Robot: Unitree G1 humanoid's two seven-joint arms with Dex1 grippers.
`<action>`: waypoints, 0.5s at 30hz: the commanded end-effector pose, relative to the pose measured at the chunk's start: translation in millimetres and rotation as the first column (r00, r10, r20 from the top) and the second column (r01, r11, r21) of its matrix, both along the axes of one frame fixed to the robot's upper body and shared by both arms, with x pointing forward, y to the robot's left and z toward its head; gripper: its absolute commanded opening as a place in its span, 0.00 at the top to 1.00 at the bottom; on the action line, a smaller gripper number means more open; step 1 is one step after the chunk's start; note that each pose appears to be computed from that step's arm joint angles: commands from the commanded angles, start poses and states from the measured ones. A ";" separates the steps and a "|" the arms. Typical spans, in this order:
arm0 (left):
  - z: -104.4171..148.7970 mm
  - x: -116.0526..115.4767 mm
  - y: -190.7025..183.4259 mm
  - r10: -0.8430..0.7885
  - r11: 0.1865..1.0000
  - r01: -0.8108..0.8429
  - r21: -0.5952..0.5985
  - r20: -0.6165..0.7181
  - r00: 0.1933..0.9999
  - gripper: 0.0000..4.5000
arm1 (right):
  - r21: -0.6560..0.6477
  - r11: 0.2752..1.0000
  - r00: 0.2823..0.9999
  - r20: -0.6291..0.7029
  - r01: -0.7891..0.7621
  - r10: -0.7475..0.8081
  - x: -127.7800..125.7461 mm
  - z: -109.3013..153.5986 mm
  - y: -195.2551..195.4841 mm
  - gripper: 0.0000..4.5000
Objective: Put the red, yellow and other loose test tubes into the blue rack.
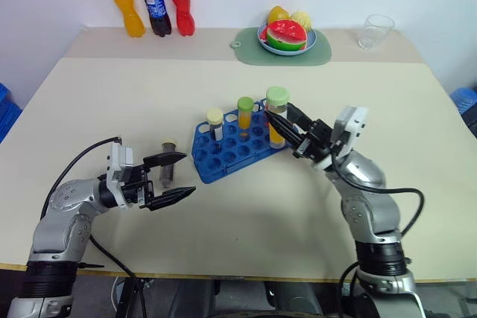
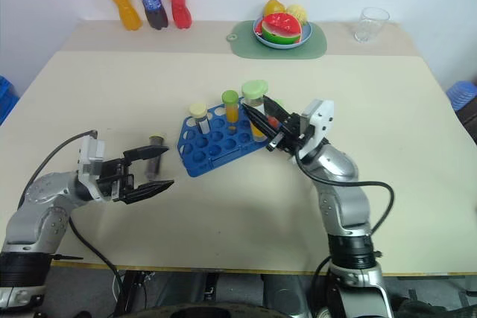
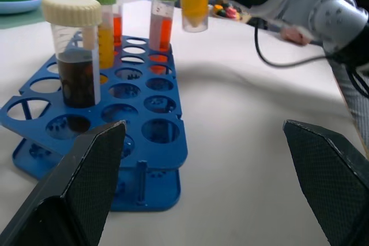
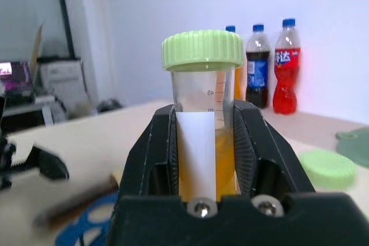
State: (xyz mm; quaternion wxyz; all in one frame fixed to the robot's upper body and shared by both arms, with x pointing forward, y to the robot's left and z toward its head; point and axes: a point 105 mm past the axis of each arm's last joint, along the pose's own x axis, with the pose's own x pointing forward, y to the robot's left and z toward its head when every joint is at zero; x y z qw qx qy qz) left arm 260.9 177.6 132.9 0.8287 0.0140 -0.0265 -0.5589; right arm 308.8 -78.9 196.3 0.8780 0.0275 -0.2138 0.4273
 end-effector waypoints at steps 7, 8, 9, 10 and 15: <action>8.2 -0.3 6.2 0.054 0.998 -0.053 -0.035 0.039 0.998 0.00 | 0.004 1.000 0.997 0.074 -0.001 0.000 4.3 -9.9 26.4 0.82; 8.0 -0.6 6.5 0.056 0.998 -0.055 -0.035 0.038 0.998 0.00 | 0.009 1.000 0.997 0.073 0.007 -0.007 5.4 -11.7 27.9 0.82; 7.9 -0.5 6.9 0.060 0.998 -0.058 -0.036 0.038 0.998 0.00 | 0.014 1.000 0.997 0.071 0.013 -0.014 6.6 -13.3 29.0 0.82; 8.0 -0.5 7.3 0.062 0.997 -0.061 -0.036 0.038 0.997 0.00 | 0.016 1.000 0.997 0.070 0.019 -0.020 8.1 -15.1 29.8 0.82; 9.2 -0.8 7.3 0.070 0.997 -0.068 -0.036 0.043 0.997 0.00 | 0.012 0.998 0.996 0.067 0.061 -0.062 18.3 -24.1 28.5 0.82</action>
